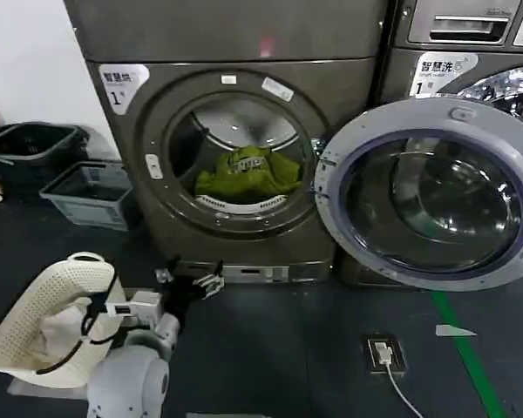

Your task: Grasp the clothes from the dryer.

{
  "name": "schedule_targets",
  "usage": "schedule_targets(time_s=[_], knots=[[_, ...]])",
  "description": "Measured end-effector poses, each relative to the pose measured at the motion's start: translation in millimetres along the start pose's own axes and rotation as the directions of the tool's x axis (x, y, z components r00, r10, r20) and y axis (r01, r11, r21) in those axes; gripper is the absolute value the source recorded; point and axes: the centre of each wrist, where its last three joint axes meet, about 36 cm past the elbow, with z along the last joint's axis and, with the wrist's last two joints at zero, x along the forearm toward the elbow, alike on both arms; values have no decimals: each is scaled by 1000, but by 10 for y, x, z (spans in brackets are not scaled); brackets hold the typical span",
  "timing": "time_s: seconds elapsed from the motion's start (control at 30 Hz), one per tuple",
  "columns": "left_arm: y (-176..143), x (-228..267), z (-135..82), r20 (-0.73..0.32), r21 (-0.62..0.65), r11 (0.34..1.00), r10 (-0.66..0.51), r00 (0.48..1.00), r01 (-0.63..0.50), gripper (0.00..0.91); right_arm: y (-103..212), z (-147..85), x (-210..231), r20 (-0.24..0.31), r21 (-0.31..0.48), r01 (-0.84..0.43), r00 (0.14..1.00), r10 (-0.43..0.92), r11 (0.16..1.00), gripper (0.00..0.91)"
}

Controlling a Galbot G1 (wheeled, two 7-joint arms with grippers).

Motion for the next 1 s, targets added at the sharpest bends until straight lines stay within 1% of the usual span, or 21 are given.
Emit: schedule_targets(time_s=[0.37,0.67,1.0], knots=[[-10,3,-6,3,6,1000,2,1000,-2,907,-52,-21,35,20,2,-12,1000,12,1000,907],[-15,22,-9,4,5,1000,2,1000,-2,907,-75,-38,40,37,-22,-22,999,22,1000,907],[-21,34,-12,5,4,1000,3,1000,-3,907,-116,-46,52,40,-31,-33,999,34,999,907]])
